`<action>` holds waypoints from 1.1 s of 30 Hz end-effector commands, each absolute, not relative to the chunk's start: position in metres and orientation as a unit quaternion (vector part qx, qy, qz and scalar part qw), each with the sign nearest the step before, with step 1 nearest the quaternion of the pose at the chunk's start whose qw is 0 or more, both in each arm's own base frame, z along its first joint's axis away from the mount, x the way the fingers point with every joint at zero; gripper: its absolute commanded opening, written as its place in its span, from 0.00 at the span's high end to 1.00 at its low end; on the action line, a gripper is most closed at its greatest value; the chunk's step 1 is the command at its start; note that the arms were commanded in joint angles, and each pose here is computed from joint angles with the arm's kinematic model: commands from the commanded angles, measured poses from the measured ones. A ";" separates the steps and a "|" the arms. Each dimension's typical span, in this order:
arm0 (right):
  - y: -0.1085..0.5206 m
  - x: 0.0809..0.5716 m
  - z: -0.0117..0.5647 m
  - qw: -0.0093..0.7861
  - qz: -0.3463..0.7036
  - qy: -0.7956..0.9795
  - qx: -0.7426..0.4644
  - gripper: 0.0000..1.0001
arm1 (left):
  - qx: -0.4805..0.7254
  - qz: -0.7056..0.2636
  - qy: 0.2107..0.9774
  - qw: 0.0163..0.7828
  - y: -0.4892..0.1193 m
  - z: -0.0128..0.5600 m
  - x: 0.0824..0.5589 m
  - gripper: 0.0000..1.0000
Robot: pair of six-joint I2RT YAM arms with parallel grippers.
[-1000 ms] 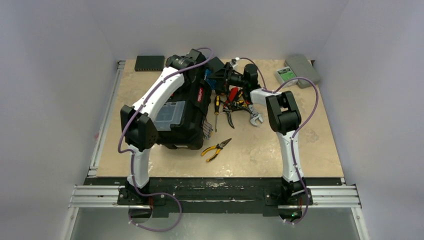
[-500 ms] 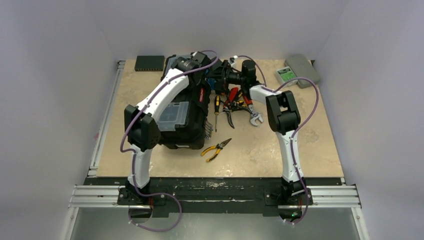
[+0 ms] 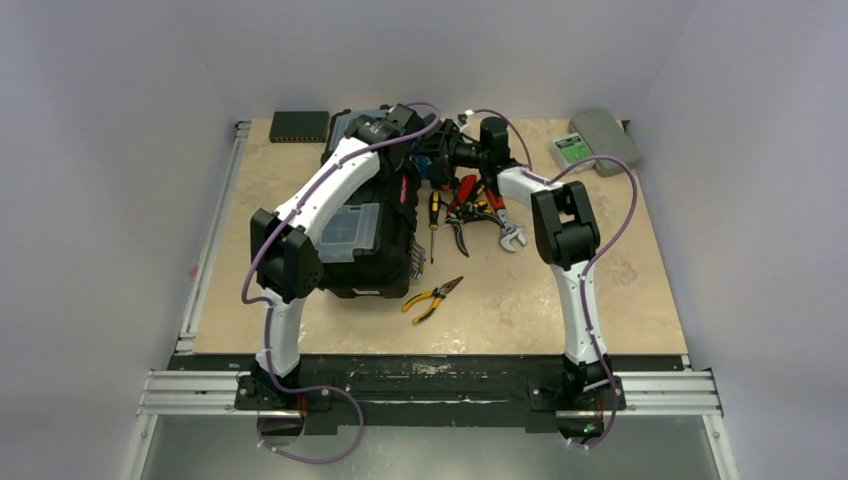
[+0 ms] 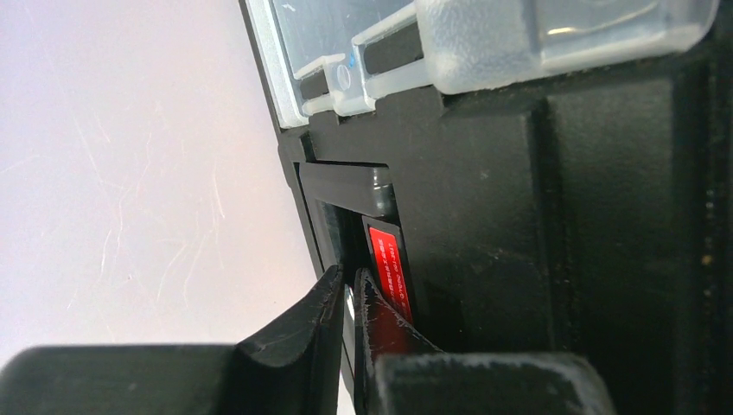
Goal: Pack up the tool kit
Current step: Open the toolbox at the center of the board.
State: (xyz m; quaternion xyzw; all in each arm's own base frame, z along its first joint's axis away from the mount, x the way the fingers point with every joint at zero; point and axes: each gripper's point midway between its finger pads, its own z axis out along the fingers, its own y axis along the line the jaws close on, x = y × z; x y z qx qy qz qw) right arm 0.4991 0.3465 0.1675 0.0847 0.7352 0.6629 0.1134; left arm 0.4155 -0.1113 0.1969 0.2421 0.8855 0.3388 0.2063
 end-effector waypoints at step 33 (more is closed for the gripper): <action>0.356 0.475 0.206 0.203 0.531 0.823 0.010 0.24 | 0.292 0.147 0.943 -0.063 -0.167 0.037 0.321 0.93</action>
